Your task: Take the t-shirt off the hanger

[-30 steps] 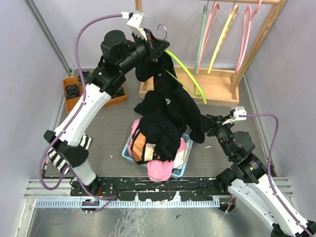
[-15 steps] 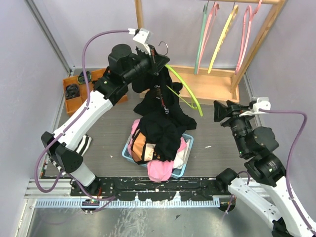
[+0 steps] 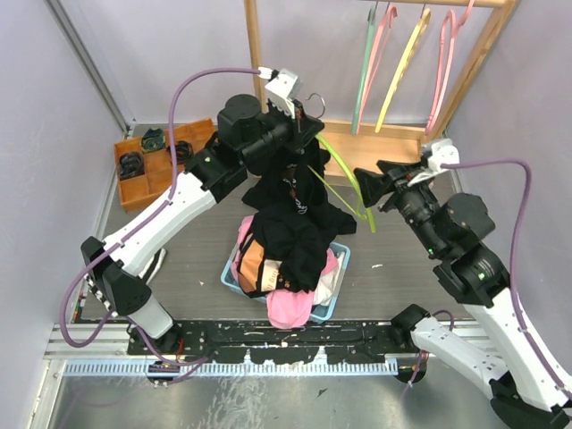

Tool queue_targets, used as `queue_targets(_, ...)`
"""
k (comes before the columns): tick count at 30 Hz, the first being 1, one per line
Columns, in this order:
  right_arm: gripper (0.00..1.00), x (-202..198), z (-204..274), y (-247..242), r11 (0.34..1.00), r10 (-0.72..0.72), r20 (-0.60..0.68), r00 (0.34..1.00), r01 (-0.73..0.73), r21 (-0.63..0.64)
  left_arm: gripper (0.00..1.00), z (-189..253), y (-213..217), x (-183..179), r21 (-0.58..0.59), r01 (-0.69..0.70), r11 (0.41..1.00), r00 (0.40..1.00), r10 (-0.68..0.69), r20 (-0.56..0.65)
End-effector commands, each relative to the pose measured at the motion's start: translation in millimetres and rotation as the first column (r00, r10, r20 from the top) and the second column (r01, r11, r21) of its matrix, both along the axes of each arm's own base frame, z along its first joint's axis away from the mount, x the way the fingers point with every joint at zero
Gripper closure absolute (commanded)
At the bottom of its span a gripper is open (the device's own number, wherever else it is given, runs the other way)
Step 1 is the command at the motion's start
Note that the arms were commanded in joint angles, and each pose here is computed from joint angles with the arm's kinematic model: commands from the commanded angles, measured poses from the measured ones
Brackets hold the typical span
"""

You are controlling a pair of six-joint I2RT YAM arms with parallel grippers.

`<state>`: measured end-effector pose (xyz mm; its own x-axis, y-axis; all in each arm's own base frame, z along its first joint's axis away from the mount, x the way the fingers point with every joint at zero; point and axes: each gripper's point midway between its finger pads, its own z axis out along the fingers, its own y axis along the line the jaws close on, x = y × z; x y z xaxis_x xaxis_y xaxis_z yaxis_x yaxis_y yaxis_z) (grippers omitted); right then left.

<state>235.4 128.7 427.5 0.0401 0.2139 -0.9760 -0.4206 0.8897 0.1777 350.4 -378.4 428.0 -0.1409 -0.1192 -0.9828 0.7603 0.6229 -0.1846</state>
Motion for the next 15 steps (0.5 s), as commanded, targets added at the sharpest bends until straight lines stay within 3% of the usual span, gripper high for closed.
queue_targets(1,0.39,0,23,27,0.992,0.129,0.055,0.99,-0.128,-0.017,1.0,25,-11,-7,-0.012,0.003,1.0,0.997,-0.003,0.073)
queue_targets(15,0.42,20,-11,33,0.993,0.096,-0.047,0.994,-0.099,-0.07,1.0,25,-28,-13,0.023,0.018,1.0,0.996,-0.02,0.082)
